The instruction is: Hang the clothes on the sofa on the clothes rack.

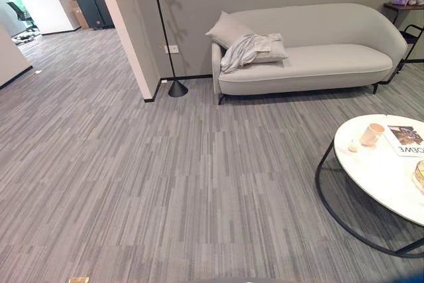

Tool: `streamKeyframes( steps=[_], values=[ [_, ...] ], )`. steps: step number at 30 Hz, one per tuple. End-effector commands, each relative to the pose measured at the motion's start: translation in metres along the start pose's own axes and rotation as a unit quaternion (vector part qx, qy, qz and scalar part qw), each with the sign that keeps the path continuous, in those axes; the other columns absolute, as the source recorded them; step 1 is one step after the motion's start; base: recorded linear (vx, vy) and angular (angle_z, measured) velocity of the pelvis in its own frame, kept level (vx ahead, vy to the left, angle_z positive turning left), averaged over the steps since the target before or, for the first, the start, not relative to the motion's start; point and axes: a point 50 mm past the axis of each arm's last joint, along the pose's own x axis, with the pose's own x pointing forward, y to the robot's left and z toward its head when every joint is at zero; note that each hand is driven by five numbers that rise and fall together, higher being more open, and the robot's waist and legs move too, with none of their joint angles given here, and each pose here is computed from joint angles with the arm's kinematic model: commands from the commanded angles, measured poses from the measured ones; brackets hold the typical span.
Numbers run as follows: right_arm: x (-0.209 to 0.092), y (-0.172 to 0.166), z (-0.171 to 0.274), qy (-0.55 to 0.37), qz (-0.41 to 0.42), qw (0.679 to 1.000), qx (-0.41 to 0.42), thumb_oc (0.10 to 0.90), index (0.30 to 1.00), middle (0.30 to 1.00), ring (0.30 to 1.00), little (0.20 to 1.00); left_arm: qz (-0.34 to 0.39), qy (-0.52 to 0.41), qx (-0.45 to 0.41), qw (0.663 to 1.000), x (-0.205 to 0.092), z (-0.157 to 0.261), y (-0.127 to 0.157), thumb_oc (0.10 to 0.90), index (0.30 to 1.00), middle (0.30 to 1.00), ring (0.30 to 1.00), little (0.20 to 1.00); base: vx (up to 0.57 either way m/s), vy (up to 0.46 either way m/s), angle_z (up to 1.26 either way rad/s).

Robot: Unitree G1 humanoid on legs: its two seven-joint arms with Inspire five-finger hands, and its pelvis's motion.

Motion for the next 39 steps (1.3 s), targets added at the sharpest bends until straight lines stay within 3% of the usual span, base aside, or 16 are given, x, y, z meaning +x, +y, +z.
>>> streamKeyframes(
  steps=[1, 9, 19, 33, 39],
  values=[
    [-0.006, 0.014, -0.003, 0.002, -0.027, 1.0, -0.002, 0.8, 0.9, 0.9, 0.9, 0.9, 0.014, -0.002, 0.016, 1.0, 0.0, -0.001, -0.002, 0.8, 0.9, 0.9, 0.9, 0.9, 0.0, 0.0, 0.0],
    [-0.009, 0.024, -0.003, -0.018, -0.031, 0.996, -0.08, 0.8, 0.9, 0.9, 0.9, 0.9, 0.007, -0.003, 0.036, 0.999, -0.001, -0.003, -0.007, 0.8, 0.9, 0.9, 0.9, 0.9, 0.0, 0.004, -0.03],
    [-0.01, 0.027, -0.008, -0.02, -0.018, 0.993, -0.119, 0.8, 0.9, 0.9, 0.9, 0.9, 0.001, -0.01, 0.049, 0.999, 0.0, 0.001, -0.009, 0.8, 0.9, 0.9, 0.9, 0.9, 0.0, 0.001, -0.01],
    [-0.009, 0.029, -0.004, -0.022, 0.008, 0.993, -0.118, 0.8, 0.9, 0.9, 0.9, 0.9, -0.003, -0.009, 0.066, 0.998, 0.0, 0.002, -0.007, 0.8, 0.9, 0.9, 0.9, 0.9, 0.01, 0.008, -0.01],
    [-0.007, 0.016, -0.003, -0.004, -0.024, 0.997, -0.075, 0.8, 0.9, 0.9, 0.9, 0.9, -0.01, -0.001, 0.116, 0.993, 0.0, -0.002, -0.008, 0.8, 0.9, 0.9, 0.9, 0.9, 0.04, 0.057, 0.01]
  ],
)
